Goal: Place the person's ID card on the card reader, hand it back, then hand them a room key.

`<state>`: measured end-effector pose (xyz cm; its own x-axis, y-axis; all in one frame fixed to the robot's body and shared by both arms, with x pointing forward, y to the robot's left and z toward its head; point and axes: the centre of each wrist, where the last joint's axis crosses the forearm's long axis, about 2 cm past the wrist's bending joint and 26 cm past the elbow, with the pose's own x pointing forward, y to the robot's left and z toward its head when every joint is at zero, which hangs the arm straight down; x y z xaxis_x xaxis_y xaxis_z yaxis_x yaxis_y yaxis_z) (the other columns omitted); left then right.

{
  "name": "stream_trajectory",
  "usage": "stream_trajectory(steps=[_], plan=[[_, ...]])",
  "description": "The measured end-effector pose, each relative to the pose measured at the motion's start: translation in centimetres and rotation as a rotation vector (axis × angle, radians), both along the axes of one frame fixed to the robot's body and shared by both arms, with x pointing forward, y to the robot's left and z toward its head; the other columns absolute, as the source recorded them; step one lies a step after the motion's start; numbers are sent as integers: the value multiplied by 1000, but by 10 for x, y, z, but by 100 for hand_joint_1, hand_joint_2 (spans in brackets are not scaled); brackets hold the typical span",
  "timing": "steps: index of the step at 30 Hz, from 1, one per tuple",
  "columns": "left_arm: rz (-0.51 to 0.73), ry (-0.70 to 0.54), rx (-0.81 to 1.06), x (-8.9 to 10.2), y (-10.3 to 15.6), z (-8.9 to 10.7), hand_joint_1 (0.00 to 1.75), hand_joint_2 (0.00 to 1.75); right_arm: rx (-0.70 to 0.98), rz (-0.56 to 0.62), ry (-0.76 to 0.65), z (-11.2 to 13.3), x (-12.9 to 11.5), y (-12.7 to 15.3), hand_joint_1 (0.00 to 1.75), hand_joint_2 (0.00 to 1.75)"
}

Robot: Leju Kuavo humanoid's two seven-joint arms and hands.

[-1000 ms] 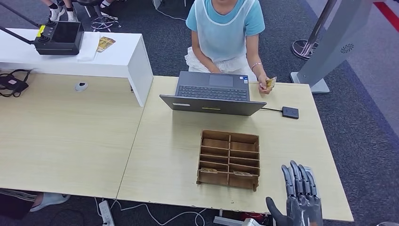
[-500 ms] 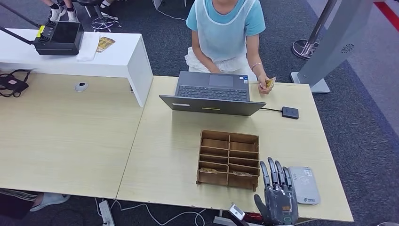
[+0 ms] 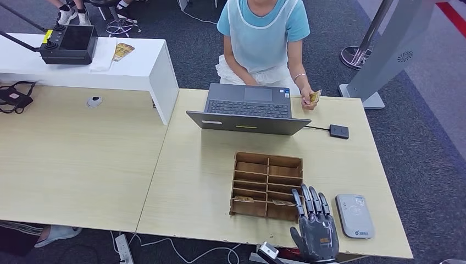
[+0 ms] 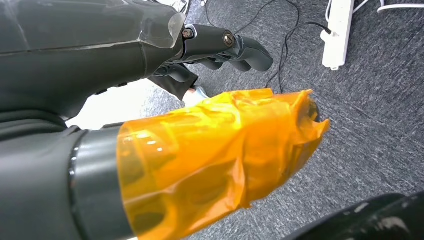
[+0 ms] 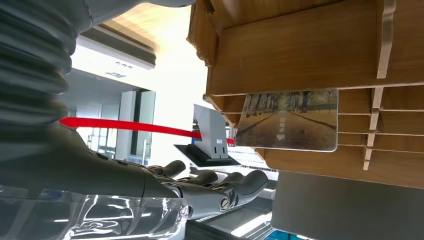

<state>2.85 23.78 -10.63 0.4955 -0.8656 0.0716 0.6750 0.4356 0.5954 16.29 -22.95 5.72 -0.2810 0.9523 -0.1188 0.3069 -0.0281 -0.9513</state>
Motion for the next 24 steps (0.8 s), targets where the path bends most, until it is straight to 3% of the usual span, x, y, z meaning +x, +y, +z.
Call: stream_trajectory(steps=[16, 19, 24], plan=[[6, 1, 0, 0, 0, 0, 0, 0, -5, 1, -24, 3, 10, -1, 0, 175], [5, 0, -1, 0, 0, 0, 0, 0, -7, 1, -32, 5, 13, -1, 13, 175], [5, -1, -2, 0, 0, 0, 0, 0, -10, 0, -37, 6, 16, -1, 63, 175]])
